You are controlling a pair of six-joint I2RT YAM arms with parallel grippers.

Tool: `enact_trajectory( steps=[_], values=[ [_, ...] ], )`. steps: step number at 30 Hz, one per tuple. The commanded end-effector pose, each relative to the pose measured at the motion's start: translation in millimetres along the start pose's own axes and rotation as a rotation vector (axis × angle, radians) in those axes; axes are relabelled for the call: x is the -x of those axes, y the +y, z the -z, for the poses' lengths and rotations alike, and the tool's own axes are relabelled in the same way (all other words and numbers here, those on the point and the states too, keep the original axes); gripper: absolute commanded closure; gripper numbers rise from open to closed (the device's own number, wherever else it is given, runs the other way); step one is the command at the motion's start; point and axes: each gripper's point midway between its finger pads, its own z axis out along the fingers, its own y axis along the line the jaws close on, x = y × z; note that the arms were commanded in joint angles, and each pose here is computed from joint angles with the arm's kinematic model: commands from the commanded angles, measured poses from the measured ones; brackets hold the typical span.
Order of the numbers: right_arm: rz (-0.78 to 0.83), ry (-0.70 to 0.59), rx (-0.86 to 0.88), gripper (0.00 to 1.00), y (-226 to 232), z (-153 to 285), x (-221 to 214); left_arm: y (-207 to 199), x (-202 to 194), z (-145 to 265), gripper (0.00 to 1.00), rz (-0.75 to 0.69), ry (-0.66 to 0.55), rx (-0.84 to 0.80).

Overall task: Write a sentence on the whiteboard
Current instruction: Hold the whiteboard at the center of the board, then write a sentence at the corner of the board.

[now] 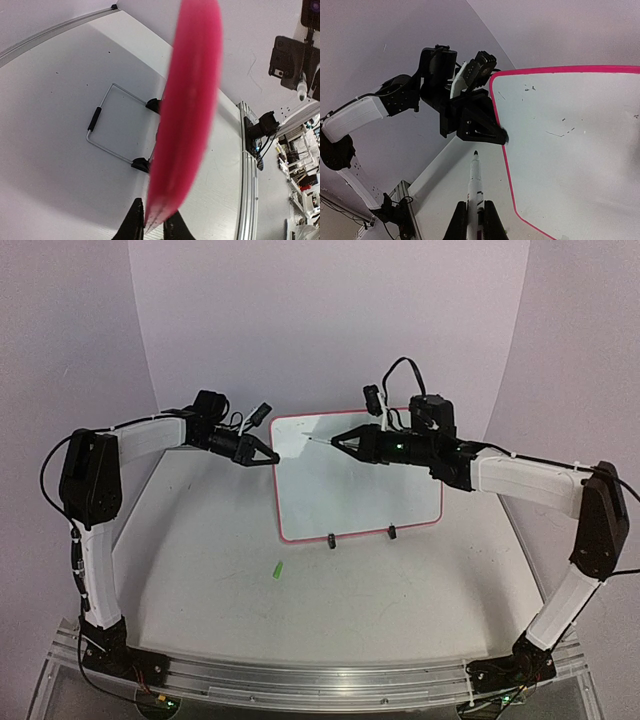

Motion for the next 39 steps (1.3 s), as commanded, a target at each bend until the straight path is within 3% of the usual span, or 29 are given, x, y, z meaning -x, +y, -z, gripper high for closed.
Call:
enact_trajectory(
  steps=[1, 5, 39],
  values=[
    [0.051, -0.036, 0.048, 1.00, 11.4, -14.2, 19.3, -16.9, 23.5, 15.1, 0.92, -0.099, -0.023, 0.019],
    [0.057, -0.029, 0.055, 1.00, 7.0, -26.2, 20.6, -16.1, 21.1, 16.6, 1.00, -0.128, -0.013, 0.037],
    [0.031, -0.027, 0.073, 1.00, -23.3, -92.4, 29.8, -12.2, 2.4, 13.9, 1.00, -0.162, 0.026, 0.054]
  ],
)
